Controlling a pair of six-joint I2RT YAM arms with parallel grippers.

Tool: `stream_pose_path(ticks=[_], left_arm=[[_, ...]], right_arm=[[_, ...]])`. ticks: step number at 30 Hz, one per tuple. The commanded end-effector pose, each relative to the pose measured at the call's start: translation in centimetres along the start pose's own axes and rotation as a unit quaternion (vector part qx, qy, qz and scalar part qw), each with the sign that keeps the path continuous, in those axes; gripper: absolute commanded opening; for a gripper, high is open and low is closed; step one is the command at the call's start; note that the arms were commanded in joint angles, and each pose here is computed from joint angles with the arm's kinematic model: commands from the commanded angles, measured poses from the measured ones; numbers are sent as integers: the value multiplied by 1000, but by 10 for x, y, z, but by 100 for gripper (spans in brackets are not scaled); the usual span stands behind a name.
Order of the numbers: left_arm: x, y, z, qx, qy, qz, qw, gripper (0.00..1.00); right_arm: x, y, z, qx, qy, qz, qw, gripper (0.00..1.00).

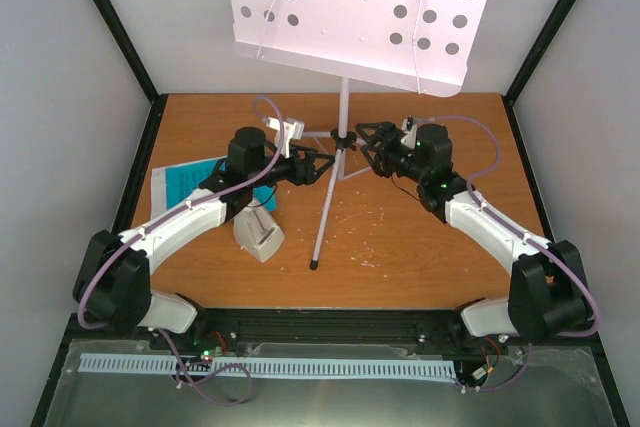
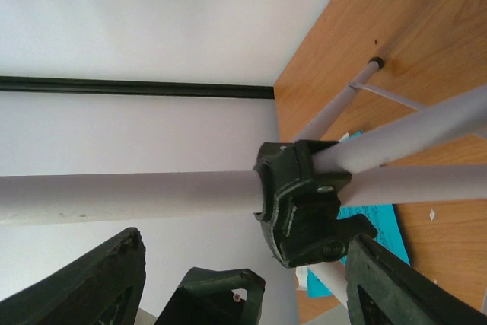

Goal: Pack up the instrument practice props

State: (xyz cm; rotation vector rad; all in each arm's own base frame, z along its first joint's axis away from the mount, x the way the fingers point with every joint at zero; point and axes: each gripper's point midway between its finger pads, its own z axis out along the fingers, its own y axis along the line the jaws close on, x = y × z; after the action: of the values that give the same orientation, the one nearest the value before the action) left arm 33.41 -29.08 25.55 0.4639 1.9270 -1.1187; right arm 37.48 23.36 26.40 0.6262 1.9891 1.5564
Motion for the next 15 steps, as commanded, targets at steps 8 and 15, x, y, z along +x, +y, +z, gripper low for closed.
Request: stream_pose_path(ticks=[8, 15], left_arm=[[-6, -2, 0, 12, -8, -6, 1000, 73], [-4, -2, 3, 16, -3, -8, 1000, 73]], right_arm=[[6, -28, 9, 51, -13, 61, 997, 72], [8, -28, 11, 49, -16, 76, 996, 50]])
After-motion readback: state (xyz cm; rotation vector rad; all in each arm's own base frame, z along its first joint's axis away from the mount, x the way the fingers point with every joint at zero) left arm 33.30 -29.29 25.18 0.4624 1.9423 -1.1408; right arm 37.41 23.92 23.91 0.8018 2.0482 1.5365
